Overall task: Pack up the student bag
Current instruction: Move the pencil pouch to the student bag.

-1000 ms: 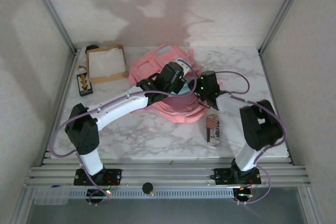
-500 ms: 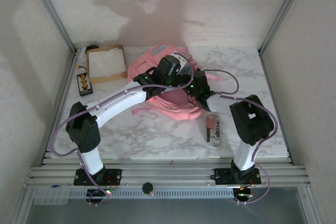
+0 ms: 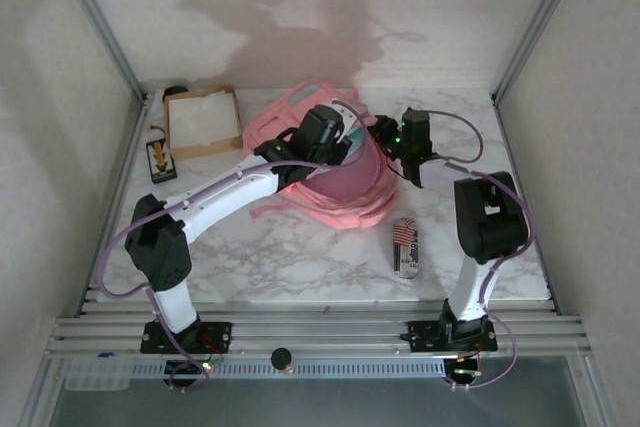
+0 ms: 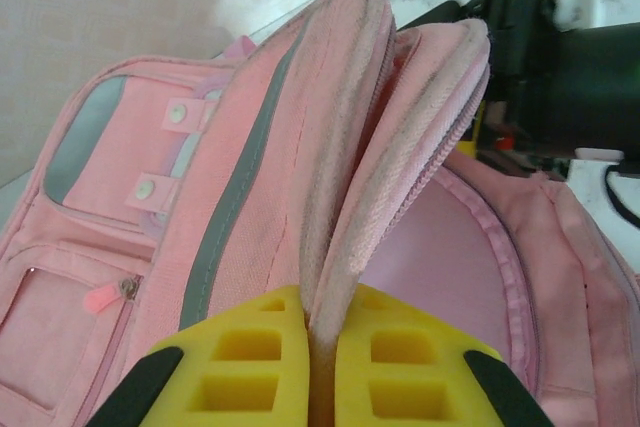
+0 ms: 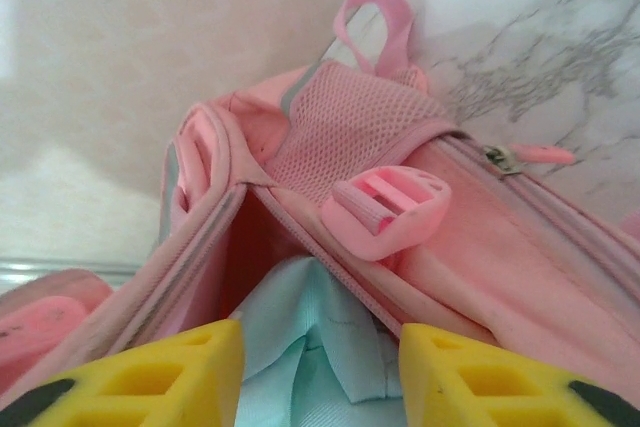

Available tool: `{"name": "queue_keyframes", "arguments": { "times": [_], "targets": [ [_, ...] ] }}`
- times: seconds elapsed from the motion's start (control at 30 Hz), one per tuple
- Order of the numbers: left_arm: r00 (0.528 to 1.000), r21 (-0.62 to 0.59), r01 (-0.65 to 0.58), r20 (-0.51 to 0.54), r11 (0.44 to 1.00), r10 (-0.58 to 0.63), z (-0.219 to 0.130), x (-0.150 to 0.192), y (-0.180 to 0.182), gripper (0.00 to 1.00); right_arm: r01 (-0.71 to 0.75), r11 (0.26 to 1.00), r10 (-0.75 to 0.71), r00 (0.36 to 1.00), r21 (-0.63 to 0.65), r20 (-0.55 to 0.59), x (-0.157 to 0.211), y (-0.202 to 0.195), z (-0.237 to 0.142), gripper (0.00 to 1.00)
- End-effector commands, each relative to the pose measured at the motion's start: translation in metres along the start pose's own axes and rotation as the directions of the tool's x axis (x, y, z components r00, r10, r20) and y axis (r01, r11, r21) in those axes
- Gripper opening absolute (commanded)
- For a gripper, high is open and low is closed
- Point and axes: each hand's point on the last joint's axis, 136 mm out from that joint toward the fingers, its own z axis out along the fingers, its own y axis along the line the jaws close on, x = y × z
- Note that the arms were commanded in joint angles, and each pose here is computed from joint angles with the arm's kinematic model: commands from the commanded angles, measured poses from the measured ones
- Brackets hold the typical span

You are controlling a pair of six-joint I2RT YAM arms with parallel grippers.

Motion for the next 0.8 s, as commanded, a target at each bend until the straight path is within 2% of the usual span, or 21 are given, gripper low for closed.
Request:
{"name": "queue_keyframes", "arguments": {
  "times": [0.0,0.07,0.23,0.3,0.37,0.5,0.63,0.77],
  "targets": [
    [0.992,0.049,0.03,0.124,0.998,-0.036,-0.016,-0.037,-0.004,0.0,0.031,0.997,-0.033,0.999,-0.067,-0.022,-0.004,0.026,0.01,0.46],
    [0.992,0.061,0.026,0.125,0.998,-0.034,-0.018,-0.038,-0.006,0.0,0.023,0.999,-0.024,0.999,-0.039,-0.022,-0.006,0.019,0.018,0.52],
    [0.992,0.072,0.015,0.123,0.997,-0.024,-0.015,-0.038,-0.009,0.0,0.018,0.999,-0.02,0.997,-0.029,-0.069,0.005,0.015,0.04,0.5],
    [0.992,0.071,0.018,0.124,0.997,-0.027,-0.013,-0.039,-0.009,0.0,0.012,1.0,-0.014,0.996,-0.019,-0.091,0.015,0.015,0.045,0.47],
    [0.99,0.064,0.033,0.138,0.997,-0.042,-0.013,-0.043,-0.008,0.0,0.0,1.0,-0.002,0.994,-0.025,-0.105,0.028,0.014,0.047,0.4],
    [0.983,0.096,0.042,0.174,0.995,-0.058,-0.015,-0.052,-0.012,0.0,-0.047,0.996,0.034,0.986,-0.074,-0.16,0.055,0.015,0.051,0.37],
    [0.984,0.121,0.028,0.171,0.992,-0.048,-0.011,-0.052,-0.018,0.0,-0.007,0.998,-0.005,0.98,-0.064,-0.197,0.083,0.014,0.059,0.3],
    [0.983,0.127,0.035,0.172,0.991,-0.057,-0.009,-0.053,-0.019,0.0,0.008,0.998,-0.023,0.973,-0.067,-0.231,0.11,0.021,0.051,0.29]
  ]
}}
